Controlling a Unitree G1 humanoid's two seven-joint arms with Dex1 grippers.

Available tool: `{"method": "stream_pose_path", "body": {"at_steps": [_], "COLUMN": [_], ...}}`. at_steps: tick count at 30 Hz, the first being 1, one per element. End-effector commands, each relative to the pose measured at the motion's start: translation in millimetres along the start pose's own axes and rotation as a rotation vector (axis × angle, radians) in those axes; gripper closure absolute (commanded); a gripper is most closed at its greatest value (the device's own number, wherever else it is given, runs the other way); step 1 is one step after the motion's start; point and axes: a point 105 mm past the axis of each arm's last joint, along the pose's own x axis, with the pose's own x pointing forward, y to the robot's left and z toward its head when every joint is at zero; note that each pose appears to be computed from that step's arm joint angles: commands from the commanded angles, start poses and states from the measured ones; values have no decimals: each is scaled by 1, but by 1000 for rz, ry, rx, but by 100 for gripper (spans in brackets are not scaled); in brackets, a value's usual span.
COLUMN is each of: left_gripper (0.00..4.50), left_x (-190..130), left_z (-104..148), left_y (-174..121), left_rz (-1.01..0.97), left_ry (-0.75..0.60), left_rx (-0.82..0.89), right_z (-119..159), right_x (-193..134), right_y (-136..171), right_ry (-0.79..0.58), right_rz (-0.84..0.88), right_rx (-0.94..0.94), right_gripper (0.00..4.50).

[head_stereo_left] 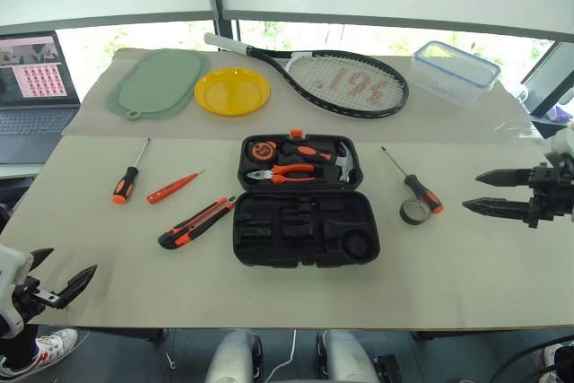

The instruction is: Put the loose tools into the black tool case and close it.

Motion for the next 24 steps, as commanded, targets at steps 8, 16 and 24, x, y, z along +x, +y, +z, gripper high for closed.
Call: {"method": "stream_pose_path", "body": {"at_steps": [8, 16, 24], "left_gripper": [0, 0, 0], "left_x": [12, 57, 117], "left_z": [18, 79, 101], "left_y": [-2, 12, 19], "left_rz": [10, 33, 39], "left_ry": [21, -30, 69], "left_rx": [38, -75, -171], "right_z": [19, 94, 138], "right_x": [2, 37, 71], "right_y": [1, 40, 126], "right_ry": [-10, -193, -424], "right_rz": [-77, -24, 239], "right_rx": [-148, -302, -274], "right_gripper": [4, 4, 4]}}
